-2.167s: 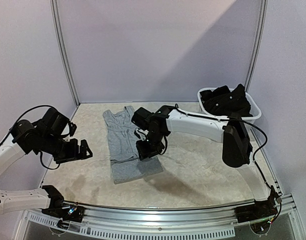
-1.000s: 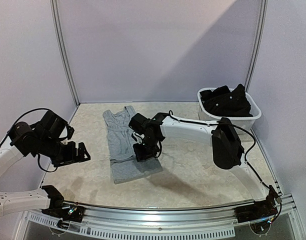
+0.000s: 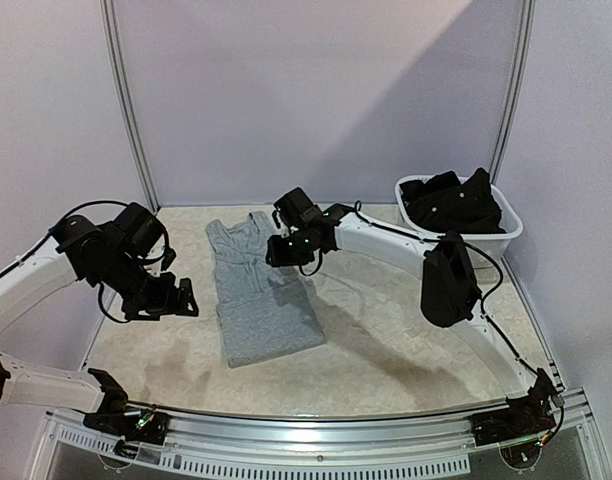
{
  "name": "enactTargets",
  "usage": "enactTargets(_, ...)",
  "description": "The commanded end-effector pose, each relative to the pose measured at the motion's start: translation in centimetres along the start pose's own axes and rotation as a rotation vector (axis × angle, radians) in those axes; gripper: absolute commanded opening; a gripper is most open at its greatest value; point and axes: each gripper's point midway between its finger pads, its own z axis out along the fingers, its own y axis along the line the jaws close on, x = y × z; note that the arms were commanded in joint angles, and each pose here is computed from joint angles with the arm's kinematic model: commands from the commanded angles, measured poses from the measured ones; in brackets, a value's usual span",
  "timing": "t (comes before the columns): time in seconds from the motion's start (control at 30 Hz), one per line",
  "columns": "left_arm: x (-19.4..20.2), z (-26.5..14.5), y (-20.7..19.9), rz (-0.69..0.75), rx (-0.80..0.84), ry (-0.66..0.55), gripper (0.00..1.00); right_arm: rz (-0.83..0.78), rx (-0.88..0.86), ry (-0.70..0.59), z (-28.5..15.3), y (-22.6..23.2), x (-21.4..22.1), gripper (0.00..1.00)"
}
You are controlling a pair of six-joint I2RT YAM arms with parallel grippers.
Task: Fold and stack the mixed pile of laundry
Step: Smooth out the 2/3-rectangle-folded tank top at the center of the board, then pick up the 2/3-rectangle-folded T-shirt from the center of the board.
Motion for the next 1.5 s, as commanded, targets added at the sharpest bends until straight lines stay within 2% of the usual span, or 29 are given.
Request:
enactTargets(0.0, -1.8, 0.4, -2.6, 0.086, 0.061, -0.018, 0.95, -0.005, 0.036, -0.133, -4.7, -0.5, -5.1, 0.46)
enactTargets(0.13, -1.9, 1.5, -4.1, 0.171, 0.040, -0.009, 0.94, -0.030, 0.083, -0.087, -8.9, -1.7, -4.3, 0.49)
enactTargets(0.23, -1.1, 2.6, -4.7, 0.211, 0.016, 0.002, 0.91, -0.033, 0.113, 0.017, -10.2, -3.4, -0.5, 0.52)
enactTargets(0.27, -0.7, 3.1, -4.8, 0.207, 0.017, 0.008, 0.89, -0.034, 0.109, 0.032, -11.5, -3.5, 0.3, 0.53)
enactTargets(0.33, 0.3, 4.0, -5.0, 0.182, 0.048, 0.019, 0.84, -0.025, 0.095, 0.137, -11.8, -4.7, 4.5, 0.54)
enactTargets(0.47, 2.0, 5.7, -5.4, 0.105, 0.144, 0.022, 0.75, 0.015, 0.008, 0.236, -14.3, -4.7, 9.4, 0.57)
enactTargets(0.67, 5.7, 8.9, -5.1, 0.061, 0.220, 0.106, 0.64, 0.080, -0.148, 0.414, -14.2, -3.9, 15.7, 0.61)
enactTargets(0.93, 6.7, 11.6, -5.3, 0.038, 0.254, 0.136, 0.62, 0.082, -0.224, 0.498, -12.7, -3.5, 18.1, 0.61)
enactTargets(1.1, 6.4, 13.1, -4.6, 0.015, 0.198, 0.129, 0.53, 0.082, -0.212, 0.534, -11.3, -4.3, 19.5, 0.56)
enactTargets(1.3, 6.5, 14.2, -4.2, 0.000, 0.167, 0.143, 0.47, 0.077, -0.231, 0.545, -10.5, -4.1, 19.7, 0.55)
enactTargets(1.47, 6.7, 15.0, -3.9, 0.013, 0.137, 0.163, 0.42, 0.088, -0.244, 0.576, -9.4, -4.2, 20.6, 0.49)
